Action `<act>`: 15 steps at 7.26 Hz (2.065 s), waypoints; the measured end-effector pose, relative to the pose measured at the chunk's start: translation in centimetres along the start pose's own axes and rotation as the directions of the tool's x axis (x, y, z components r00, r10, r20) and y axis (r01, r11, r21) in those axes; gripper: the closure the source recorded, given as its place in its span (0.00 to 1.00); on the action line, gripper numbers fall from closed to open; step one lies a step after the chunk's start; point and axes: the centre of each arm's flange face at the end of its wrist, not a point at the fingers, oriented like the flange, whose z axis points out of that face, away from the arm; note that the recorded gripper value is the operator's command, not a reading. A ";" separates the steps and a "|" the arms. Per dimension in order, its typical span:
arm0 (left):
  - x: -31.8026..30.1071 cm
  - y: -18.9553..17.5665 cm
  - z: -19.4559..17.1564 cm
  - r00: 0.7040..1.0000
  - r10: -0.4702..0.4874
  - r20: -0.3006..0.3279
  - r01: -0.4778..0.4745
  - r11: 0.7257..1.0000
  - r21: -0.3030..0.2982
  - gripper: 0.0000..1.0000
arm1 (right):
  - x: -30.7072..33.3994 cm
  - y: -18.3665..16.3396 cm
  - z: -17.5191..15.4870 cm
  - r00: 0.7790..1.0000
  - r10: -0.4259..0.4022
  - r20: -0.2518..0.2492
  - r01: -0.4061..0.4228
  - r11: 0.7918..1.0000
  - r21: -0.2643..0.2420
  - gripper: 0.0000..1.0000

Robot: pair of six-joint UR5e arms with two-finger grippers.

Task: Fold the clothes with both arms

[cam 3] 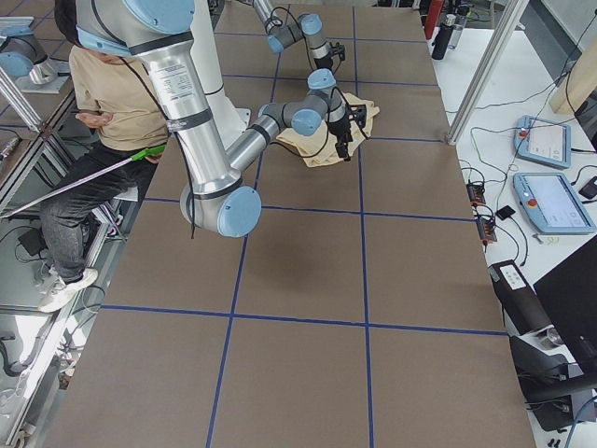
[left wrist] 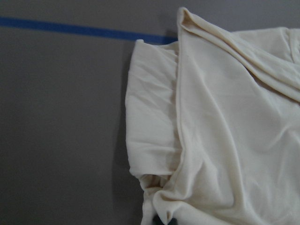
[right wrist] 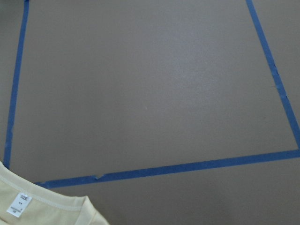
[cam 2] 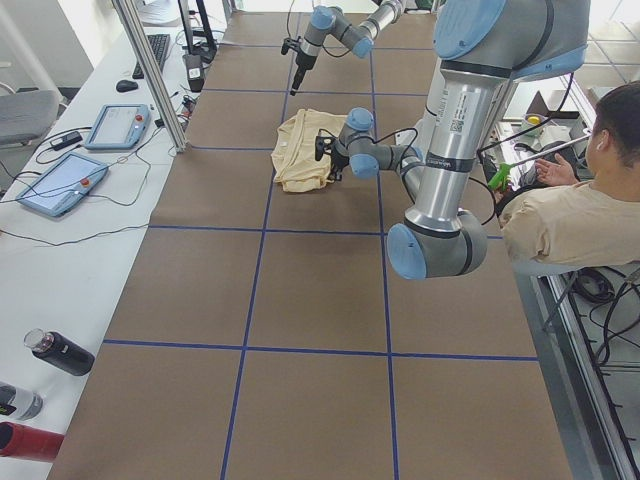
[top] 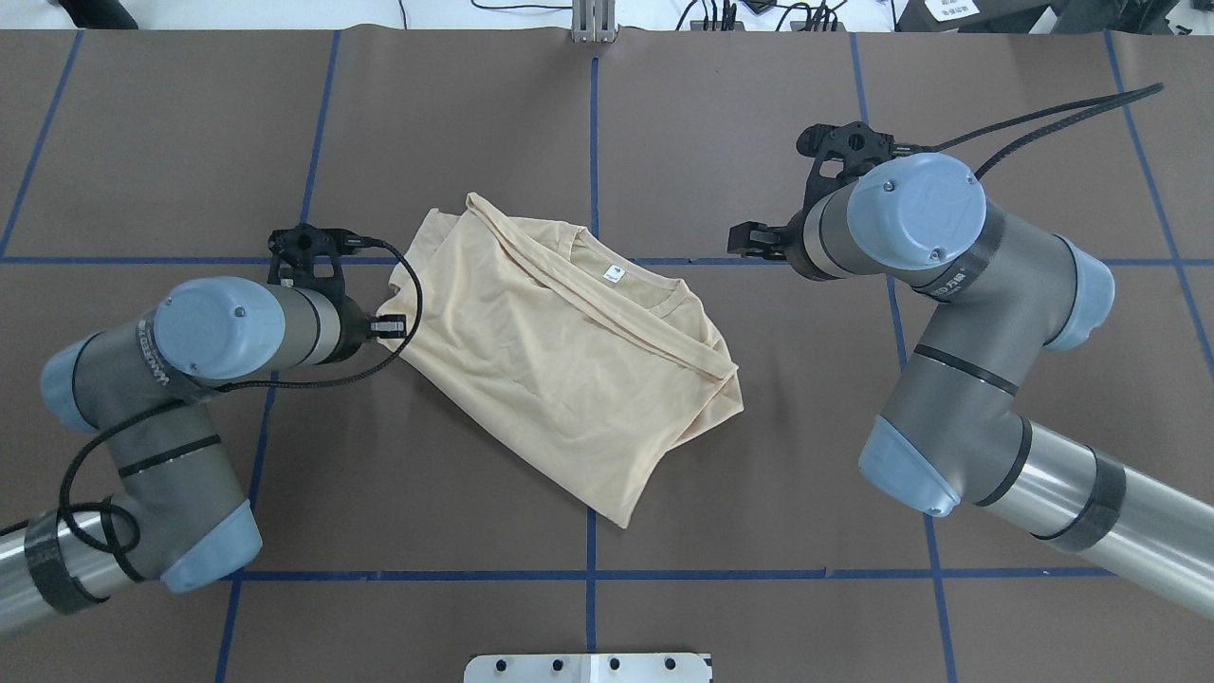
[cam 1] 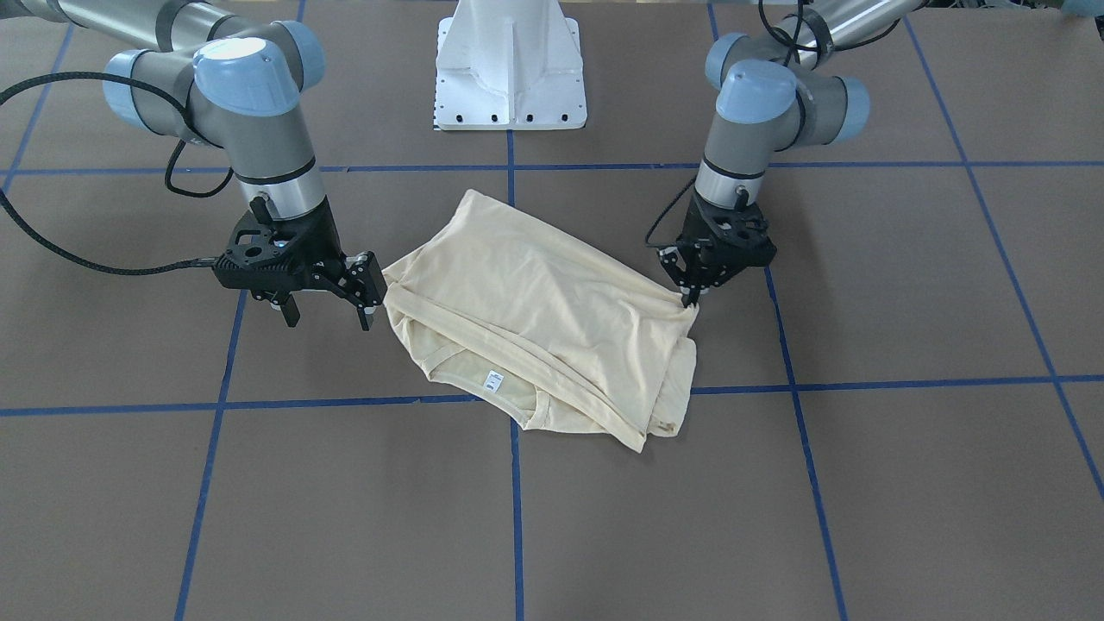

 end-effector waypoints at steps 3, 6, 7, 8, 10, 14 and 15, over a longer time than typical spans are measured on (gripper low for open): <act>0.0 -13.8 4.6 0.997 0.024 0.079 -0.032 0.993 0.109 1.00 | 0.0 0.1 0.0 1.000 -0.001 0.000 0.001 1.000 -0.002 0.00; 1.7 -19.6 8.0 0.999 0.036 0.025 -0.040 0.983 0.180 0.00 | -0.4 0.1 0.1 1.000 0.001 0.001 -0.001 1.000 -0.001 0.00; 0.3 -20.8 7.6 0.996 0.081 0.037 -0.087 0.977 0.193 0.00 | -0.9 0.1 0.0 1.000 0.005 0.006 -0.005 1.000 0.001 0.00; -2.2 -21.8 6.7 0.989 0.142 0.047 -0.149 0.971 0.190 0.00 | -2.3 -0.1 0.2 1.000 0.017 0.015 -0.017 1.000 0.001 0.01; -7.2 -21.9 4.6 0.974 0.226 0.017 -0.226 0.963 0.144 0.00 | -8.1 -0.1 1.5 0.994 0.110 0.029 -0.109 0.994 -0.016 0.04; -8.9 -21.4 3.8 0.972 0.235 0.002 -0.233 0.963 0.134 0.00 | -18.9 7.0 5.3 0.973 0.232 0.004 -0.232 0.973 -0.007 0.31; -8.9 -21.3 3.7 0.972 0.234 0.001 -0.232 0.963 0.134 0.00 | -20.4 8.6 6.2 0.975 0.223 -0.008 -0.223 0.975 0.000 0.37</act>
